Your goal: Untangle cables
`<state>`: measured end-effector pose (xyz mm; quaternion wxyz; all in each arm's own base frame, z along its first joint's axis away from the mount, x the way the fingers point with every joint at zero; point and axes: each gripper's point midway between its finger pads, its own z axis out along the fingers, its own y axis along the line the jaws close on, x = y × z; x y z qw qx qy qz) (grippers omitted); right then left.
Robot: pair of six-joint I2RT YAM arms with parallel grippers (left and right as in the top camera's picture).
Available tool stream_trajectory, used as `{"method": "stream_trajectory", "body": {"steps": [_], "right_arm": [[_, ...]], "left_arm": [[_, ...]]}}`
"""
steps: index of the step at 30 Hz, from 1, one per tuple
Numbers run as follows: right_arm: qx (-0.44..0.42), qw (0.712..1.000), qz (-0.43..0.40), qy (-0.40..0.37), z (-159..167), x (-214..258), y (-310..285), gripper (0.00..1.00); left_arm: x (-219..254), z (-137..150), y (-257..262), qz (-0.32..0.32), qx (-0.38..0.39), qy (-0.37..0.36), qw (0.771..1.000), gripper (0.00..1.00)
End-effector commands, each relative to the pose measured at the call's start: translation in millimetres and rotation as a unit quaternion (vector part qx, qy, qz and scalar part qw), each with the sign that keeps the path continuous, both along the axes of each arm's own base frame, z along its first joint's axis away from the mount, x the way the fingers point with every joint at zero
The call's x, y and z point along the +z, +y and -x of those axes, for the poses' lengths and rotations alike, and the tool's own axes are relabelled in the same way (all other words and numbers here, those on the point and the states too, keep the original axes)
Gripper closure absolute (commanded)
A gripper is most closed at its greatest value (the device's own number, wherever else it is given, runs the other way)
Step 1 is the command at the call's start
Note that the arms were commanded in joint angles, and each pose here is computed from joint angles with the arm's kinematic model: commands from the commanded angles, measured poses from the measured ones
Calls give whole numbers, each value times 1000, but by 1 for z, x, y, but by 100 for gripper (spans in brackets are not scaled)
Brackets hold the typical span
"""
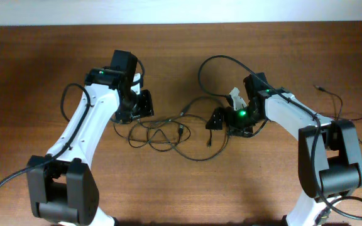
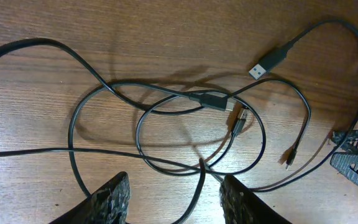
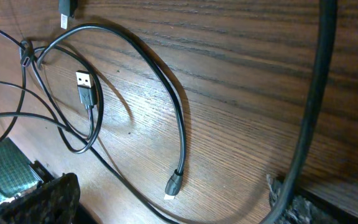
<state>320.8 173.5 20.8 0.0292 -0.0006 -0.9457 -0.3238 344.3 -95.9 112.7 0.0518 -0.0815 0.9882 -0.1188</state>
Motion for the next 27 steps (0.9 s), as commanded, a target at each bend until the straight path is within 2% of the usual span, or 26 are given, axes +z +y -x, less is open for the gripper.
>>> {"method": "stream_trajectory", "body": {"steps": [1, 5, 7, 26, 27], "right_arm": [[2, 993, 96, 72, 37, -55, -27, 2], [2, 992, 100, 73, 37, -55, -28, 1], [2, 992, 100, 73, 37, -55, -28, 2], [2, 992, 102, 73, 37, -56, -29, 2], [2, 992, 102, 73, 37, -56, -29, 2]], "left_arm": [[-3, -2, -1, 5, -2, -3, 1000, 51], [-1, -10, -3, 8, -2, -19, 1000, 51], [-1, -11, -3, 9, 0, -21, 1000, 56], [-4, -9, -3, 8, 0, -17, 1000, 54], [-4, -10, -3, 9, 0, -20, 1000, 61]]}}
